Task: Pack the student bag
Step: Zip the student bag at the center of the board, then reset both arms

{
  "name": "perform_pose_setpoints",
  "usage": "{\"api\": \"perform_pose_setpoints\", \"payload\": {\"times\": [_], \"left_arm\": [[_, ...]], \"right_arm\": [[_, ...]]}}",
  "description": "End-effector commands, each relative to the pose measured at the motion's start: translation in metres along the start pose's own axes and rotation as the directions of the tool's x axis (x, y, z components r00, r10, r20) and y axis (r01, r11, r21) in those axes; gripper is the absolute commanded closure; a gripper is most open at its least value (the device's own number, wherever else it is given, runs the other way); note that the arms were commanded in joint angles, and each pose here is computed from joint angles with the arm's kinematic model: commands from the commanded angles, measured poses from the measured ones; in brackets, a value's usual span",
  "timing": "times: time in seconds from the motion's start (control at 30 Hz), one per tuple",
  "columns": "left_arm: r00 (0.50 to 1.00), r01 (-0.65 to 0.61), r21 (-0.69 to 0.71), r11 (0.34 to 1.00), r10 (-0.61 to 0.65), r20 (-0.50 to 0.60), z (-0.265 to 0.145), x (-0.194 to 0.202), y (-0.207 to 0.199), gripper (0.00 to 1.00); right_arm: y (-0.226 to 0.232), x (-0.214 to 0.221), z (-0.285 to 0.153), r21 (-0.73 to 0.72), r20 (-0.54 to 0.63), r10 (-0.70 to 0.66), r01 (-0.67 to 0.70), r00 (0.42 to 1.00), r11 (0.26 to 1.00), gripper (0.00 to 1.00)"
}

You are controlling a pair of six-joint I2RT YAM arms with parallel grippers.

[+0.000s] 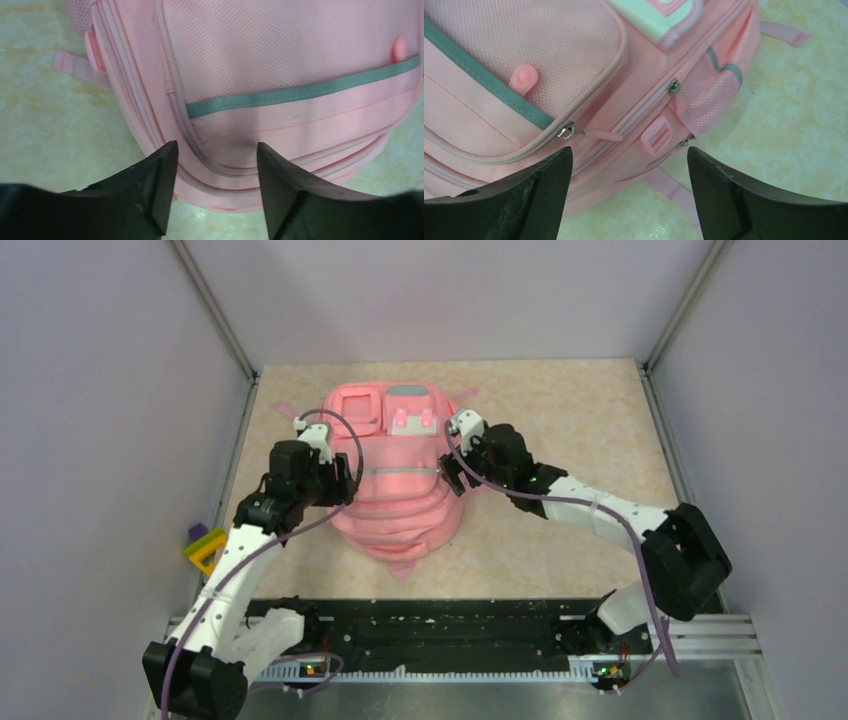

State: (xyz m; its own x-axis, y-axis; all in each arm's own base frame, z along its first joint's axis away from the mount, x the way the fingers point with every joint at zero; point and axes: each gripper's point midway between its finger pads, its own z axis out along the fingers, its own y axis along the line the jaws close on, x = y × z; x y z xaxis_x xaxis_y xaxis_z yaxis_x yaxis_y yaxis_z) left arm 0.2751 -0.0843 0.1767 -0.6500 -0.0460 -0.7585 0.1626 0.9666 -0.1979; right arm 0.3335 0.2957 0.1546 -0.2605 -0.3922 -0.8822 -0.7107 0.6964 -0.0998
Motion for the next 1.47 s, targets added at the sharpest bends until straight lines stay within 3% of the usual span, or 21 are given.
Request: {"api": "perform_pose_setpoints", "payload": {"times": [0.0, 0.1, 0.23, 0.4, 0.57, 0.77, 1.0, 1.43], "left_arm": [[0.987, -0.045, 0.035, 0.998, 0.039, 0.157, -0.018, -0.037, -0.01, 0.24], [0.979, -0.016, 0.012, 1.0, 0.013, 0.203, -0.025, -0.044, -0.005, 0.13], [0.962, 0.075, -0.057, 0.996, -0.057, 0.268, -0.036, -0.055, 0.014, 0.08], [0.904, 0.233, -0.195, 0.953, -0.139, 0.404, -0.062, -0.073, 0.058, 0.05], [0.809, 0.22, -0.239, 0.946, -0.04, 0.586, -0.121, -0.111, 0.062, 0.03], [0.667, 0.171, -0.226, 0.959, 0.056, 0.743, -0.186, -0.126, 0.049, 0.02], [0.693, 0.237, -0.296, 0.925, 0.052, 0.719, -0.164, -0.091, 0.074, 0.02], [0.706, 0.222, -0.289, 0.931, 0.051, 0.706, -0.159, -0.09, 0.071, 0.02]], "right_arm": [[-0.027, -0.05, -0.034, 0.026, 0.174, 0.092, -0.098, 0.98, 0.995, 0.14], [-0.051, -0.038, -0.045, 0.064, 0.147, 0.169, -0.18, 0.975, 0.982, 0.11], [-0.093, -0.01, -0.069, 0.169, 0.124, 0.3, -0.318, 0.946, 0.933, 0.1], [-0.17, 0.019, -0.134, 0.33, 0.252, 0.468, -0.53, 0.847, 0.781, 0.09], [-0.207, 0.018, -0.203, 0.564, 0.392, 0.373, -0.54, 0.841, 0.625, 0.05], [-0.199, -0.021, -0.268, 0.578, 0.59, 0.135, -0.533, 0.796, 0.618, 0.03], [-0.184, -0.014, -0.284, 0.569, 0.646, 0.05, -0.525, 0.761, 0.633, 0.03], [-0.188, -0.01, -0.274, 0.571, 0.623, 0.073, -0.517, 0.779, 0.637, 0.02]]}}
